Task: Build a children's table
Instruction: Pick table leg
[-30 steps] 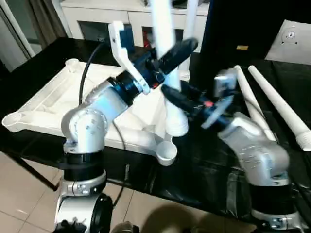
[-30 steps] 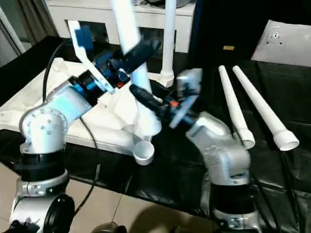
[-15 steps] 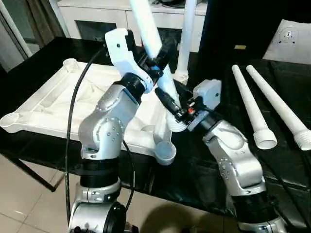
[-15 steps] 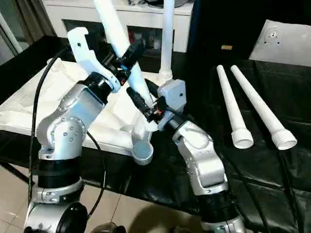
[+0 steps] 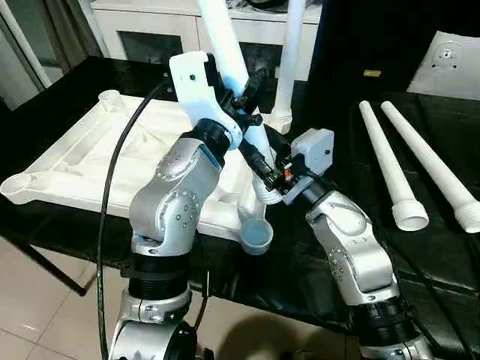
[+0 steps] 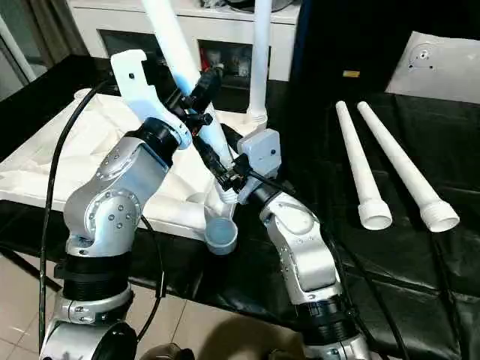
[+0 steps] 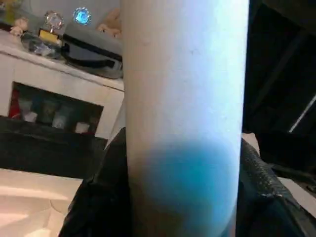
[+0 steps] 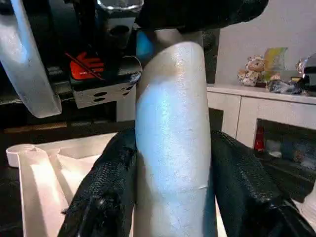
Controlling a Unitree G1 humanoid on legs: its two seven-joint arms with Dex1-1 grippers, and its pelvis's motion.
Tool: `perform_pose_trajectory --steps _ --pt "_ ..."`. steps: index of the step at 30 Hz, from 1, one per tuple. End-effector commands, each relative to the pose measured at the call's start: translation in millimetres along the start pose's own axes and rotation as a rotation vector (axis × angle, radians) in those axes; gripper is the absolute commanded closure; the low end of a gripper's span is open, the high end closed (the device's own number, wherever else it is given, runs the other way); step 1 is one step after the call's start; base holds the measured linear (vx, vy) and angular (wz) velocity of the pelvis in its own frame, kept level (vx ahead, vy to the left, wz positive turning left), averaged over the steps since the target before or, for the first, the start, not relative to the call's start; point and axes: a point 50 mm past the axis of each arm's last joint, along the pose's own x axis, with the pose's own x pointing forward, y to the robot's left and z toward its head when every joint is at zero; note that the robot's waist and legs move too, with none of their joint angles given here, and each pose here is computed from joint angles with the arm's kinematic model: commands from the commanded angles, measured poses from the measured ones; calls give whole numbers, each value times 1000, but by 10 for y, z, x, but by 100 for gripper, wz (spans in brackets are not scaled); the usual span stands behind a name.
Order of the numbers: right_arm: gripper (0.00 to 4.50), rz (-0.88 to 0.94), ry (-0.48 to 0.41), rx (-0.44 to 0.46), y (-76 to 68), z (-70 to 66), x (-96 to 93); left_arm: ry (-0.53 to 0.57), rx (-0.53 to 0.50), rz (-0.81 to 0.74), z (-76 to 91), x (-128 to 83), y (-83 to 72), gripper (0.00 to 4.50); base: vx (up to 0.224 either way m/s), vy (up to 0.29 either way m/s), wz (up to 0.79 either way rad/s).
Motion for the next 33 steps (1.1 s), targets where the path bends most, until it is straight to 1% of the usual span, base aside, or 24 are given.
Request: perform_pose_trajectory --steps 1,6,8,9,10,11,12,14,15,16,17,19,20,22,23,24,26,27,28,29,30,31,32,33 --pt "269 -30 -44 -28 -55 103 22 25 2 64 -20 -12 117 264 0 0 0" --pt "269 -41 -27 -27 -74 85 24 22 16 62 8 -2 176 266 0 0 0" --pt "269 -49 -15 -12 -98 76 29 24 26 67 29 8 226 266 0 0 0" --pt "234 -55 -11 -14 -112 73 30 25 31 65 36 12 238 266 0 0 0" --pt "213 -72 -2 -35 -139 68 29 26 36 55 45 16 252 266 0 0 0" --pt "199 -71 8 -26 -156 56 29 31 45 37 55 22 266 266 0 0 0" --pt "197 -58 17 5 -156 43 28 36 51 21 59 27 271 266 0 0 0" --pt "179 -17 58 37 -181 24 19 68 81 -71 85 43 311 266 0 0 0" --pt "179 -13 66 42 -188 21 17 74 83 -87 89 44 318 266 0 0 0" --pt "165 -10 76 44 -199 19 13 82 83 -110 97 44 328 266 0 0 0" --pt "158 60 117 68 -200 15 0 110 90 -186 120 43 344 266 0 0 0" --pt "141 70 122 71 -215 27 -5 122 93 -230 134 40 340 266 0 0 0" --pt "128 89 164 107 -238 28 -20 147 103 -307 153 31 323 266 0 0 0" --pt "111 141 190 129 -228 36 -34 160 100 -364 170 28 302 266 0 0 0" --pt "111 244 236 168 -196 48 -69 181 96 -477 201 14 244 266 0 0 0" --pt "111 280 247 172 -188 57 -83 195 85 -541 212 -3 207 266 0 0 0" --pt "110 337 257 195 -174 80 -106 196 99 -637 243 -26 152 266 0 0 0" --pt "110 361 252 206 -173 103 -118 204 83 -702 267 -48 108 266 0 0 0" --pt "110 365 251 207 -173 108 -121 205 80 -714 271 -53 100 266 0 0 0" --pt "110 378 239 233 -179 135 -124 212 85 -792 292 -89 55 266 0 0 0" --pt "139 381 235 238 -180 140 -125 214 86 -807 295 -97 46 266 0 0 0" --pt "146 385 234 243 -179 146 -126 216 88 -823 298 -105 38 266 0 0 0" --pt "149 410 228 272 -173 175 -134 220 88 -897 325 -139 -3 266 0 0 0" --pt "158 428 231 284 -160 187 -145 218 88 -924 347 -147 -19 266 0 0 0"
